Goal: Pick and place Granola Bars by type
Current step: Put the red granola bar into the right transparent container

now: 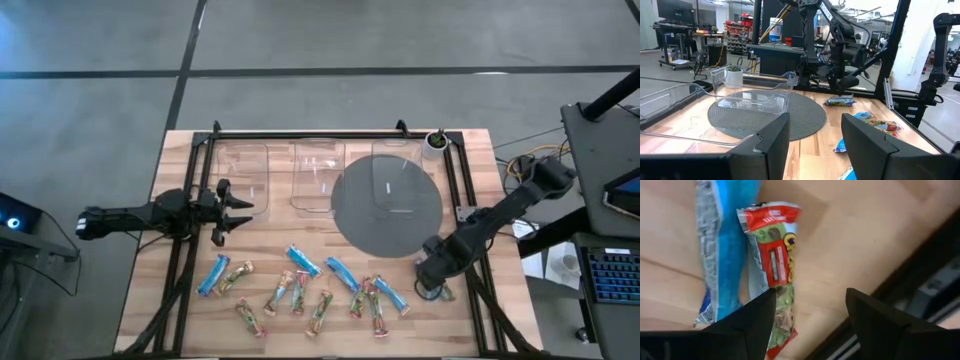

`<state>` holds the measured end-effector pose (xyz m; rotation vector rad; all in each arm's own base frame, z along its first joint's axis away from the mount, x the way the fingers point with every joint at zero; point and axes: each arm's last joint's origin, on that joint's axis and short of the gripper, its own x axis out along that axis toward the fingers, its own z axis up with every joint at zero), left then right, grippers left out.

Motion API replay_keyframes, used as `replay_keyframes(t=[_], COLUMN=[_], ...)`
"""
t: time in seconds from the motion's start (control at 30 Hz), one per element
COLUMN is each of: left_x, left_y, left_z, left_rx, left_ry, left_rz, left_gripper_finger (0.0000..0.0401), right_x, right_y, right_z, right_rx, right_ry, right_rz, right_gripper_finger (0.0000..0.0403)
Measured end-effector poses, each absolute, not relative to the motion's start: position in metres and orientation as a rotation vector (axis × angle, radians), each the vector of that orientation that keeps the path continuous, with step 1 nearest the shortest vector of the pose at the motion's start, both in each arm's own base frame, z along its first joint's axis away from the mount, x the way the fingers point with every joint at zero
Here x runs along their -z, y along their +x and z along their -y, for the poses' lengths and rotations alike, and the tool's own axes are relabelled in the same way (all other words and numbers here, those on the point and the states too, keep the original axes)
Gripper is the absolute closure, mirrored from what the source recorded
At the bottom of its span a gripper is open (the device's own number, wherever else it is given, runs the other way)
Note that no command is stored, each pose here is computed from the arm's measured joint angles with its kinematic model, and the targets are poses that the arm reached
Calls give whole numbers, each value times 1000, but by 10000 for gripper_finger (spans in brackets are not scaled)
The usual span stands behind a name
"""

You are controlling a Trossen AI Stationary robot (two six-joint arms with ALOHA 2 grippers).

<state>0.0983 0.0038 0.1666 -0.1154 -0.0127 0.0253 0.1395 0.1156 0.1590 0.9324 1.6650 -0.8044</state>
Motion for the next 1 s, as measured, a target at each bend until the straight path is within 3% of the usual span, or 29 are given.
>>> replay_keyframes(t=[0.4, 0.7, 0.83, 1.0], left_x=[-167, -166, -166, -166], left_y=[98, 98, 98, 99], left_z=[-4, -4, -4, -4], left_rx=[-25, -25, -25, -25], left_ry=[-115, -115, -115, -116], left_rz=[13, 12, 11, 9], left_gripper_finger=[238, 238, 238, 238], right_x=[-159, -139, -134, -137], right_y=[147, 146, 146, 148], right_z=[-121, -120, -121, -121], right_rx=[703, 781, 806, 784], right_ry=[995, 968, 955, 968], right_rz=[-1622, -1642, -1650, -1614], right_gripper_finger=[170, 177, 207, 291])
